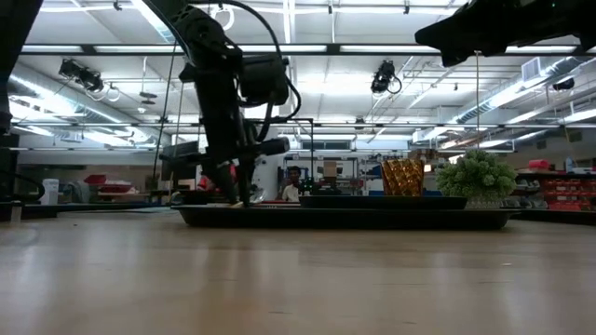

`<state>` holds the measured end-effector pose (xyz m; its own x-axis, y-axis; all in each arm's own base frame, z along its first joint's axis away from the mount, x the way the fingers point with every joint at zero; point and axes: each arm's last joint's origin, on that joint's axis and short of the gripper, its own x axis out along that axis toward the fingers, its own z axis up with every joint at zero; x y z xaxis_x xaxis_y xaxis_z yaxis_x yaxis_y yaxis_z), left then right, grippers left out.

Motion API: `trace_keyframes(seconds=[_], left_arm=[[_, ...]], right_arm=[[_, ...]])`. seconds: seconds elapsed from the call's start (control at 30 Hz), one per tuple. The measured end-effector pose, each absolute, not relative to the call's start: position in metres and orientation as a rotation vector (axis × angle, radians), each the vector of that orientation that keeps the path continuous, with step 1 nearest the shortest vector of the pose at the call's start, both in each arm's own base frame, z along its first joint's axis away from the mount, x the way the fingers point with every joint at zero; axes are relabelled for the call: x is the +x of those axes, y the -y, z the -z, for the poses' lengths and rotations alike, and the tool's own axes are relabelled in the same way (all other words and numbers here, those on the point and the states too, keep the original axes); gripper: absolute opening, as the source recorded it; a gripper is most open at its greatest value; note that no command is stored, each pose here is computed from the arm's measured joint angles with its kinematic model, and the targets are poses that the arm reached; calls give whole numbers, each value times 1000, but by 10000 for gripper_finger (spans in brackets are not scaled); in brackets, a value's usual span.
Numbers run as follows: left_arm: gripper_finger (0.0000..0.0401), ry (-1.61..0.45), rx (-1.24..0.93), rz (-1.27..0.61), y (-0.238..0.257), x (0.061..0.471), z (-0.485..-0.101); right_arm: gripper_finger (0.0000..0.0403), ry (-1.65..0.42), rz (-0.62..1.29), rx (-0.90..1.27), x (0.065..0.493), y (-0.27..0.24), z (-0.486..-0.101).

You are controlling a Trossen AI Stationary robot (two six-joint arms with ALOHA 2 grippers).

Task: Pick and place plate/cup/fork/spoon on tray
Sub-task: Put the yellow spoon on the black tray to the left of the orange fork

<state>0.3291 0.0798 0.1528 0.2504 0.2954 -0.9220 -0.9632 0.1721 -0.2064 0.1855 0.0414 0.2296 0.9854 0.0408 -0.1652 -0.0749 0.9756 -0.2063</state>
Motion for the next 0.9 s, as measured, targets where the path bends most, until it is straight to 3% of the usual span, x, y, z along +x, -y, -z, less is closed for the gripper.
trace_keyframes(seconds=[0.73, 0.9], left_arm=[[76, -900, -1032, -1079, -83, 333, -138], [94, -901, -1029, -1079, -83, 333, -137]], right_arm=[[9, -167, -60, -215, 187, -42, -228], [9, -168, -60, -215, 187, -42, -228]])
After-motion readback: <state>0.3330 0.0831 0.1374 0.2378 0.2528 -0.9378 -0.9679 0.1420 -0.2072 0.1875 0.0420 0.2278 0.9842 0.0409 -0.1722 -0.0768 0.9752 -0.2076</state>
